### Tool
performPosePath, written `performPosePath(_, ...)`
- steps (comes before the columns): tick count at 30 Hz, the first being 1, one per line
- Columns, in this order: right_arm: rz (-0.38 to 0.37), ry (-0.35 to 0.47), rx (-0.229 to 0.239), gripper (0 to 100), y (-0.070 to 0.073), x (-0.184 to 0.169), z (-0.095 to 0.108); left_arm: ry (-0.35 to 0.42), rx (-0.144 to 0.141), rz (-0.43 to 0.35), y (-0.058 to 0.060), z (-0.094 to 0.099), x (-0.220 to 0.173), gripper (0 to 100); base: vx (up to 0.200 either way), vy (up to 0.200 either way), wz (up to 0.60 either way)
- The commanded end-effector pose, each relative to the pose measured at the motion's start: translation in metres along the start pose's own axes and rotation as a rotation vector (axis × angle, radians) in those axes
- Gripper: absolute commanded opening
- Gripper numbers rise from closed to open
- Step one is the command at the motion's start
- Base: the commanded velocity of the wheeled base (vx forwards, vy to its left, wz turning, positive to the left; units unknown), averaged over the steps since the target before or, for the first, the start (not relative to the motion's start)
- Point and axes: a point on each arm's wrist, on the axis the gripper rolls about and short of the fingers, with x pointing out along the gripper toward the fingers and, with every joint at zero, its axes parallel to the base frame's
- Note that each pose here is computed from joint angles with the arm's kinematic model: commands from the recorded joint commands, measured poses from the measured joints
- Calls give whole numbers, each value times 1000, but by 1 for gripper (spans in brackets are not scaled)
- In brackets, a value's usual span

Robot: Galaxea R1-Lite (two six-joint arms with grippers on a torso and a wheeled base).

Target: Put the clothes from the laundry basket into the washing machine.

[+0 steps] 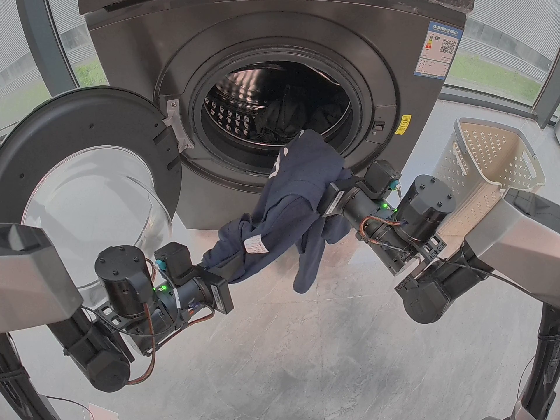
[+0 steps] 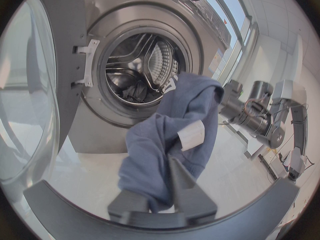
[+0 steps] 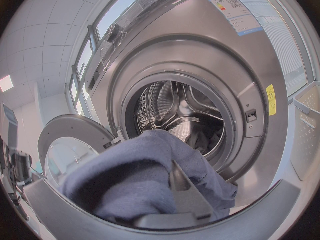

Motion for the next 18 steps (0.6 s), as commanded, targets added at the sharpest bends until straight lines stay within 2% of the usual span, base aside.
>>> performPosePath(1,12,-25,8,0,7,1,10,100,-8,14,6,-35,11,100,0,0,0)
performPosePath(3,12,-25,8,0,7,1,10,100,-8,14,6,-35,11,100,0,0,0)
performPosePath(4,10,-30,7,0,6,3,11,156,-3,14,3,-45,1,100,0,0,0)
performPosePath(7,11,-30,8,0,7,6,10,190,1,-3,-2,-50,-7,100,0,0,0)
performPosePath(10,16,-31,9,0,8,7,8,200,17,-27,-9,-50,-12,100,0,0,0)
performPosePath(11,15,-28,10,0,9,8,6,206,36,-50,-15,-50,-16,100,0,0,0)
performPosePath(14,15,-15,10,0,8,8,-1,167,42,-82,-24,-42,-16,100,0,0,0)
performPosePath(16,19,-8,12,0,10,7,-3,120,45,-88,-26,-34,-8,100,0,0,0)
performPosePath(18,26,-5,15,0,14,7,-4,29,45,-92,-27,-18,6,100,0,0,0)
